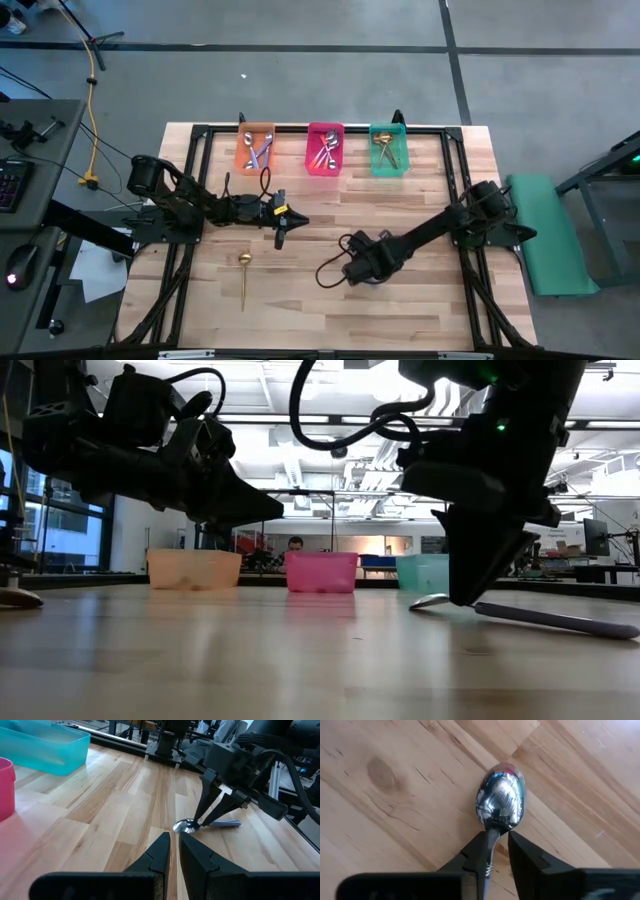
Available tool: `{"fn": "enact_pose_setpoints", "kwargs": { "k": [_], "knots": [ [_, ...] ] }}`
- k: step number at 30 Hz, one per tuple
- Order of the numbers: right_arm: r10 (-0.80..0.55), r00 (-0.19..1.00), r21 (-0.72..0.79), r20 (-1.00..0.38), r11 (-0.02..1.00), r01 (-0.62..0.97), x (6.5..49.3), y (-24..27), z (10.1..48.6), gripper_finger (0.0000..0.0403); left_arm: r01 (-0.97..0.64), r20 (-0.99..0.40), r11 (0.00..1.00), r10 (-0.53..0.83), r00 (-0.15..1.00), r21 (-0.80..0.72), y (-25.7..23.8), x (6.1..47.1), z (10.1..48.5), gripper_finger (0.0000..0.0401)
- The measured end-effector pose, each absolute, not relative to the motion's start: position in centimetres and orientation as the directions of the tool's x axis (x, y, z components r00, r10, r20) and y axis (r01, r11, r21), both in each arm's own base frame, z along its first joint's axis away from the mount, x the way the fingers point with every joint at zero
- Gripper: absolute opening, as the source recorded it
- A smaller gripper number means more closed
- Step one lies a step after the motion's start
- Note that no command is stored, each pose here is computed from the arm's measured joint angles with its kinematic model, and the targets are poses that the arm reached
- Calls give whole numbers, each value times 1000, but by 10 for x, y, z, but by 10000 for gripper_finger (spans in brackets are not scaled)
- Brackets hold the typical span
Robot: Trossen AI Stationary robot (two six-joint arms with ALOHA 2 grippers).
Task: Sort silverware by color (type)
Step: Put the purple spoon into the orange bin
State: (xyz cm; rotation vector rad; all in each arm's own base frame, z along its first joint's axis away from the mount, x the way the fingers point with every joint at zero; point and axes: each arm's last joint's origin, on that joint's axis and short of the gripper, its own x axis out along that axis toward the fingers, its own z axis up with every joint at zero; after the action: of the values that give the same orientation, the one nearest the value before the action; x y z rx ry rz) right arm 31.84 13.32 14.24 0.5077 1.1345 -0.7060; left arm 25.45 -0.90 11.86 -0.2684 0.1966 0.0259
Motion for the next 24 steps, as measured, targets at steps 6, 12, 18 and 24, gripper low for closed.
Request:
{"fn": "enact_pose_setpoints", "kwargs": {
  "k": [6,12,18,24],
  "knots": [
    [-244,249,16,-937,683,730,320,130,142,33,-52,-197,964,-1,980,-261,-9,255,118,32],
    [-211,227,11,-951,709,705,325,125,134,30,-52,-197,964,-1,980,-261,-9,255,119,32],
    [-220,233,-16,-947,759,651,328,122,133,29,-52,-196,964,0,981,-261,-9,255,119,32],
    [-270,312,-45,-911,817,575,331,120,141,4,-51,-196,964,-1,981,-261,-9,255,119,32]
  ]
}}
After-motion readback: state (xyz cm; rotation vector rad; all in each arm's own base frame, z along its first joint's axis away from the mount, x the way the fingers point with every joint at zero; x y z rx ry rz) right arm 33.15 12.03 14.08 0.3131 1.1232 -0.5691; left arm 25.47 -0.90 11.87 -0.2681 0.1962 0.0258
